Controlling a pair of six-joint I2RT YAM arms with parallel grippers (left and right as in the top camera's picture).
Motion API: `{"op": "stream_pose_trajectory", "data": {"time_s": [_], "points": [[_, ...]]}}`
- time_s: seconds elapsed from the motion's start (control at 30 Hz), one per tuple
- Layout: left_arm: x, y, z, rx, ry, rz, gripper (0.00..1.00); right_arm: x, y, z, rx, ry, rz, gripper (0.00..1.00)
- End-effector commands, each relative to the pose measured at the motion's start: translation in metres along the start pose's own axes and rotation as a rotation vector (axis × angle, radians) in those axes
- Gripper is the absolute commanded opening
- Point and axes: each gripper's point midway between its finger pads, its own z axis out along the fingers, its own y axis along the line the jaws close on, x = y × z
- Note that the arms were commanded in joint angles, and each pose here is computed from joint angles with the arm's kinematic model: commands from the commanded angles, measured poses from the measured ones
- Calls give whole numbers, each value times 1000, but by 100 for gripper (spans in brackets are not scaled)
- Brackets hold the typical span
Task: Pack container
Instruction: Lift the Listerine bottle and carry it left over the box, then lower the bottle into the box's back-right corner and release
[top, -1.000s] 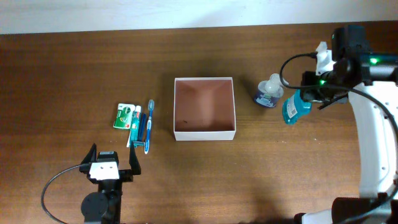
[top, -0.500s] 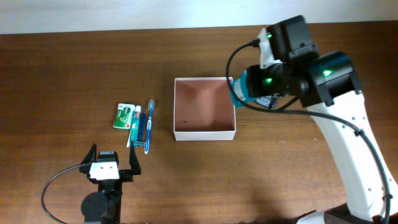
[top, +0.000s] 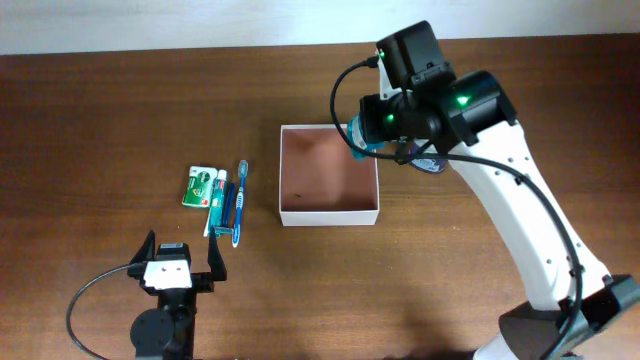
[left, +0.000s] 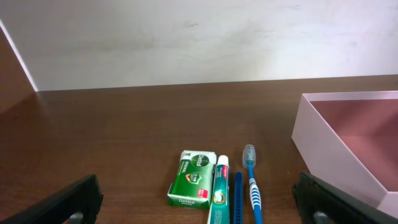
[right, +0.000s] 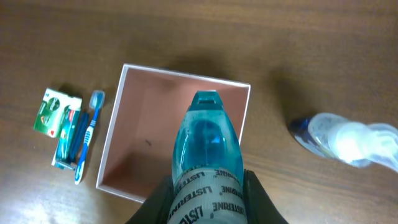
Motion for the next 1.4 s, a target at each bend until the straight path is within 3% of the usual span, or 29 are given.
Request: {"op": "stream_pose_trajectory", "data": {"time_s": [0.0, 0.23, 0.63, 1.23, 1.37], "points": [[3, -3, 0, 15, 2, 17, 99, -12, 5, 7, 4, -26, 3, 20], [3, -3, 0, 15, 2, 17, 99, -5, -4, 62, 69, 53, 8, 20], [3, -3, 0, 15, 2, 17, 99, -2, -17, 102, 152, 84, 31, 20], [3, -3, 0, 15, 2, 17, 99, 5, -23, 118, 183, 117, 19, 20], [3, -3, 0, 15, 2, 17, 99, 10, -24, 127, 189, 141, 17, 26]]}}
